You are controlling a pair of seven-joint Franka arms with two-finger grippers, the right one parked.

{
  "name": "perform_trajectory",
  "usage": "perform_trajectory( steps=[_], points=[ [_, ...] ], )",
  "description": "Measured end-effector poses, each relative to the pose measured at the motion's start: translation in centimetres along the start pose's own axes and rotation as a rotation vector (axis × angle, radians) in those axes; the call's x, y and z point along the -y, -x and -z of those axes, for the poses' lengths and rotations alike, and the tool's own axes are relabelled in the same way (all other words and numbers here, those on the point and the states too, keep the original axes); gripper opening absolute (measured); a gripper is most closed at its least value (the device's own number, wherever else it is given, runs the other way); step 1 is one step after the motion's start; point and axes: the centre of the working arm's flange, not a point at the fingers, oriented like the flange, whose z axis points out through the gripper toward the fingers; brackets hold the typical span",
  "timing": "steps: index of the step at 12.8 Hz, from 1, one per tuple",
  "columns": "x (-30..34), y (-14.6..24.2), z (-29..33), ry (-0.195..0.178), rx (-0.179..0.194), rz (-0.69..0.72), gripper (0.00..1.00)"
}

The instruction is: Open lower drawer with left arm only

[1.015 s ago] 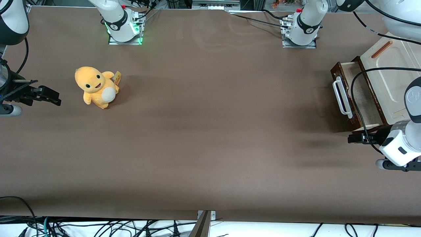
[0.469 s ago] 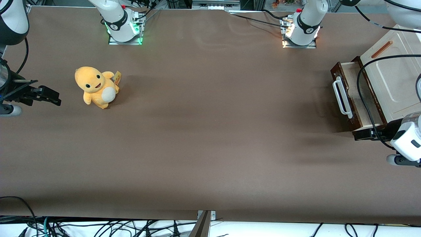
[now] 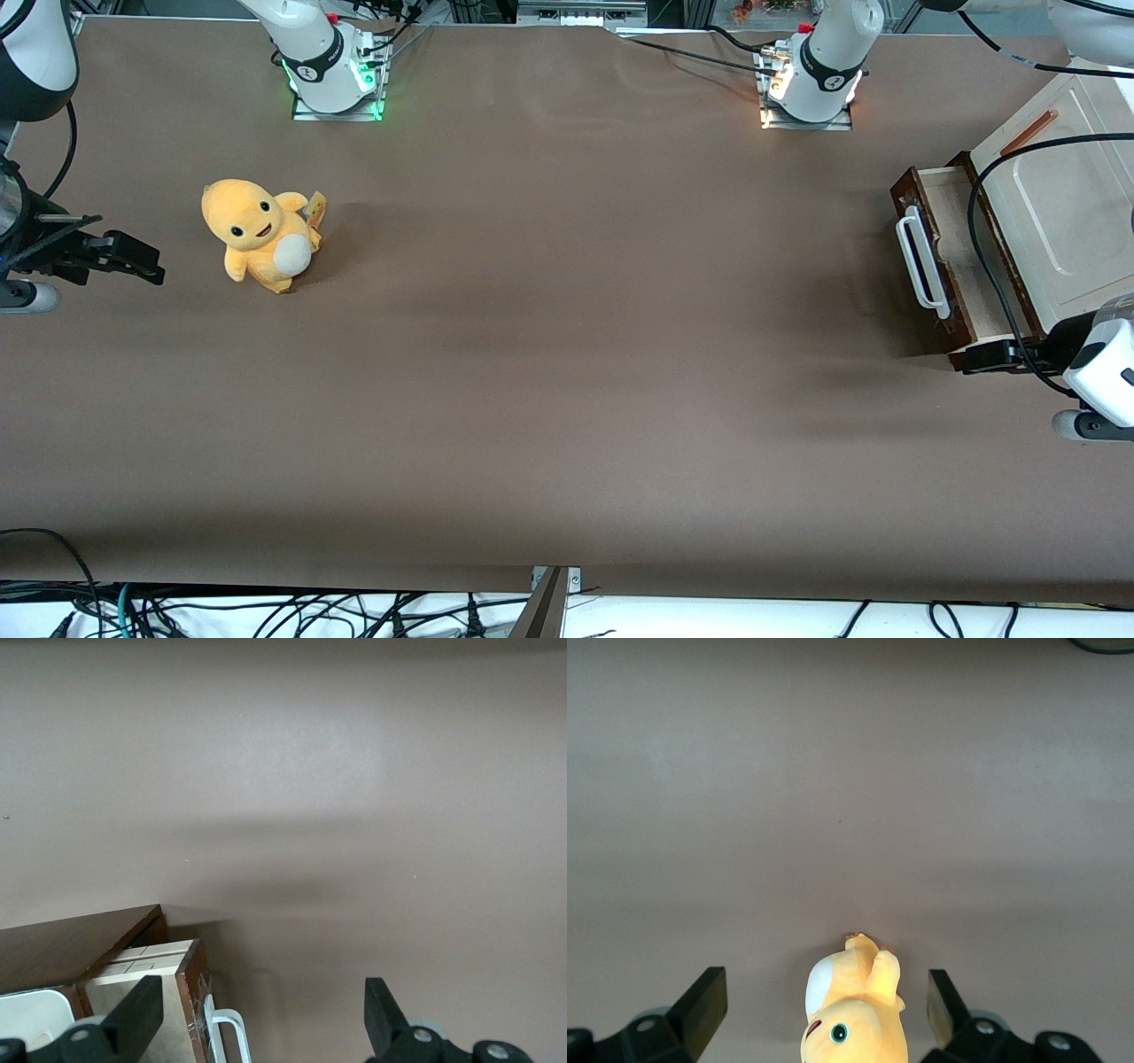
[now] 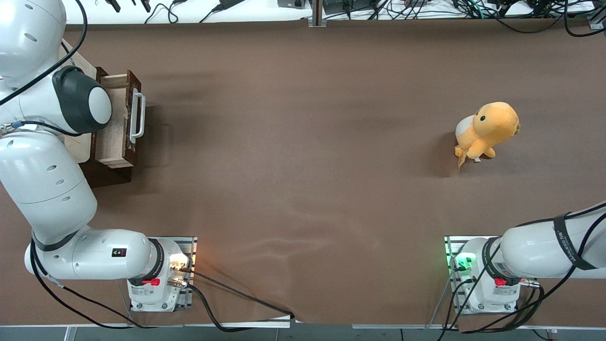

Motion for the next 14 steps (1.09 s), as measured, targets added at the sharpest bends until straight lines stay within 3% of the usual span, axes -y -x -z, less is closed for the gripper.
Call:
perform_trajectory(
  steps=[14],
  points=[
    [-2.3,0.2,0.5,-0.005,-0.004,-0.030,1.00]
  ],
)
